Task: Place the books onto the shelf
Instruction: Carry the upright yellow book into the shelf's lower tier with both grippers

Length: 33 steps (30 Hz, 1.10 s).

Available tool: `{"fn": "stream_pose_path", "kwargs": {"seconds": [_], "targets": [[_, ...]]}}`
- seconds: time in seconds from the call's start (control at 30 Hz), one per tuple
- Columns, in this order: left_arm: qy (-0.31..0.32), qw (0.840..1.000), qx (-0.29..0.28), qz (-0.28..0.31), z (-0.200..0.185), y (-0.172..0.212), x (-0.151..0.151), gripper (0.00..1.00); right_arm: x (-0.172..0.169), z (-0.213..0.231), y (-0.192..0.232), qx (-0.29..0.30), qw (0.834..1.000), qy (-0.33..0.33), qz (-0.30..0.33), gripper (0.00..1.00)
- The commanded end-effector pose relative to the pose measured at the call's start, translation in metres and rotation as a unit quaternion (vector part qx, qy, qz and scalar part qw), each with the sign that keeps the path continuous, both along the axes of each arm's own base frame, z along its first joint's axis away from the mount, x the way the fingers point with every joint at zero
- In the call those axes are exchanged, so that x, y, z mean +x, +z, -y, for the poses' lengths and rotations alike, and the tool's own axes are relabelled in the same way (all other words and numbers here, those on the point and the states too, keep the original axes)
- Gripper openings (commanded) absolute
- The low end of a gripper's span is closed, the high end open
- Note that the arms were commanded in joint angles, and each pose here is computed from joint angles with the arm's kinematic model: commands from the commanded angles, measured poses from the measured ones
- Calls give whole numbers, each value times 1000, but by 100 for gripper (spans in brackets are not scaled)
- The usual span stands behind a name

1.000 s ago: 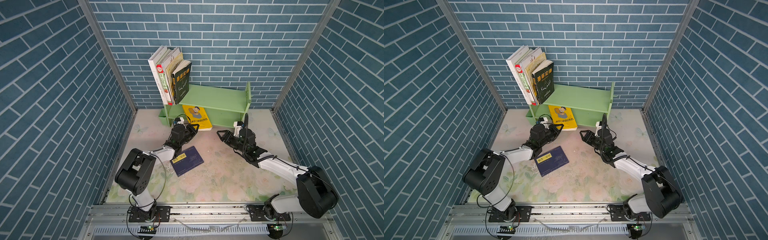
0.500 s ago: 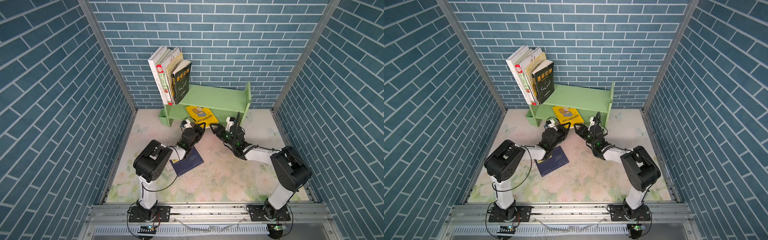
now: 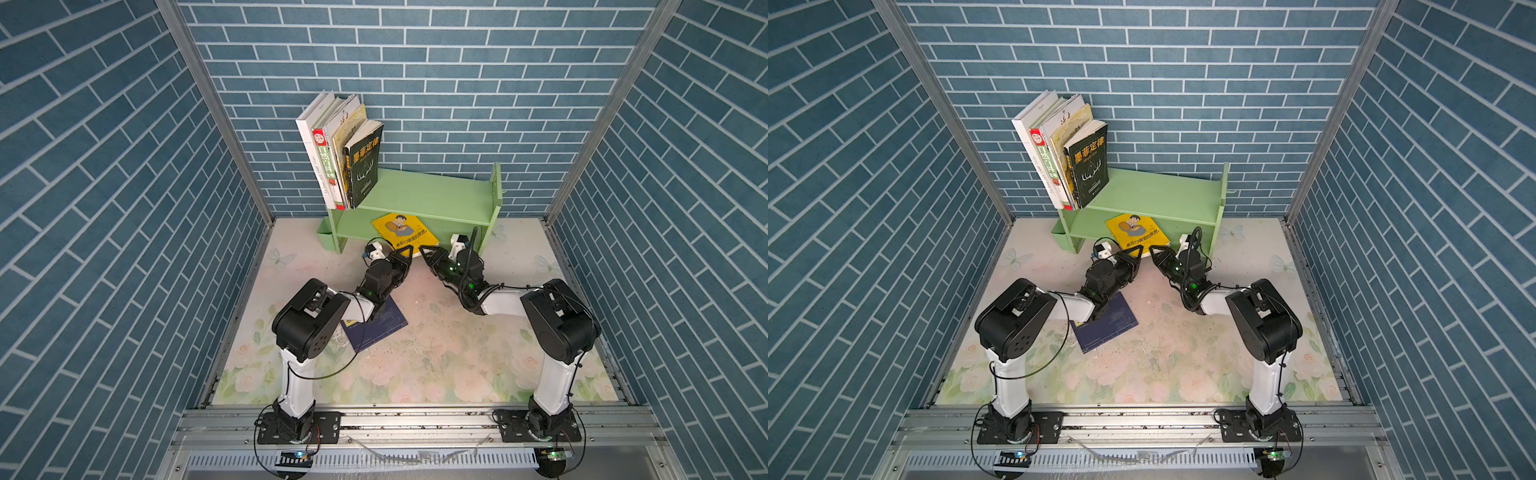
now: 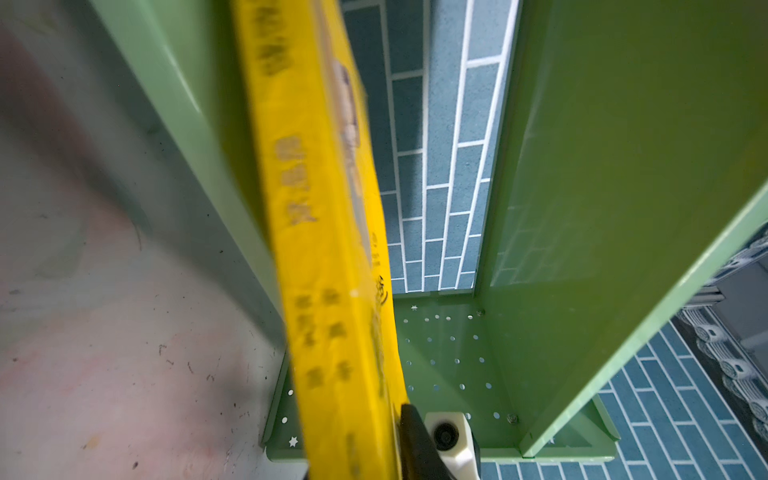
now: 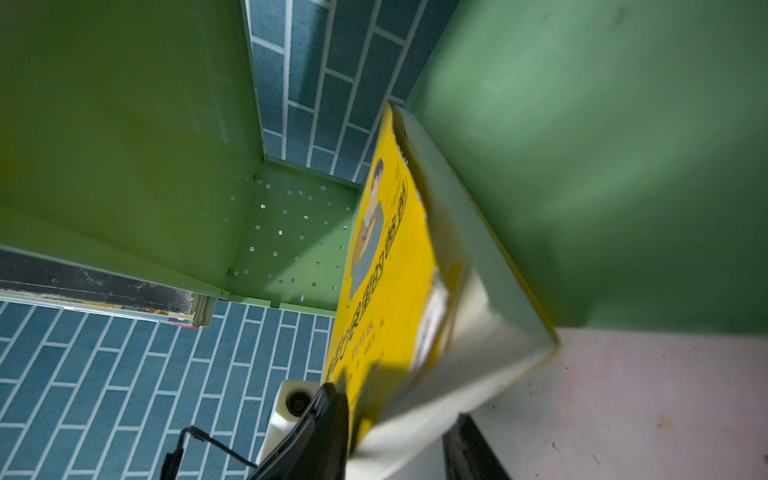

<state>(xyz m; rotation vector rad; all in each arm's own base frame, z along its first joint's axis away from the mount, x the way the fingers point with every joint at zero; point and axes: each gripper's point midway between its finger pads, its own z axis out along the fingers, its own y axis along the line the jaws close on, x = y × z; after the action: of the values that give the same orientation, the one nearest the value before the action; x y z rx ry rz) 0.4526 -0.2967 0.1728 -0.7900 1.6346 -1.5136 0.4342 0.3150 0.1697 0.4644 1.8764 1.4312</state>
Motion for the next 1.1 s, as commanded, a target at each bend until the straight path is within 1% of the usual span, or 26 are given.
{"fn": "stream_pose_path", "kwargs": {"seconds": [0.0,0.07,0.13,0.17,0.3,0.43,0.53,0.63,0.83,0.9,1.0,1.07], "targets": [[-17,999,-23,43,1,34,-12,43,7,-2,21,43,999,-1,21,20],[-26,999,-14,37,1,33,-16,52,8,0,21,47,999,-3,19,10],[-36,999,-5,28,1,29,-19,59,7,2,22,50,999,-2,19,4],[-40,999,2,25,-1,28,-21,61,7,4,21,50,999,-1,18,2],[-47,998,36,0,-20,17,-24,70,3,11,23,48,999,16,14,0],[-81,992,90,-36,-38,3,-21,76,-4,19,25,47,998,49,5,0],[-112,985,123,-53,-46,-3,-16,78,-13,24,28,40,997,73,2,0],[-126,980,145,-56,-51,-5,-10,79,-23,24,34,28,994,104,2,0],[-144,977,151,-53,-49,-2,5,78,-32,28,41,6,990,140,-5,0],[-152,976,146,-54,-44,-3,8,75,-31,29,41,3,990,142,-8,0],[-159,977,134,-57,-40,-7,12,66,-27,31,43,6,990,141,-5,0],[-157,977,133,-61,-40,-11,13,63,-25,30,43,9,990,140,-5,0]]}}
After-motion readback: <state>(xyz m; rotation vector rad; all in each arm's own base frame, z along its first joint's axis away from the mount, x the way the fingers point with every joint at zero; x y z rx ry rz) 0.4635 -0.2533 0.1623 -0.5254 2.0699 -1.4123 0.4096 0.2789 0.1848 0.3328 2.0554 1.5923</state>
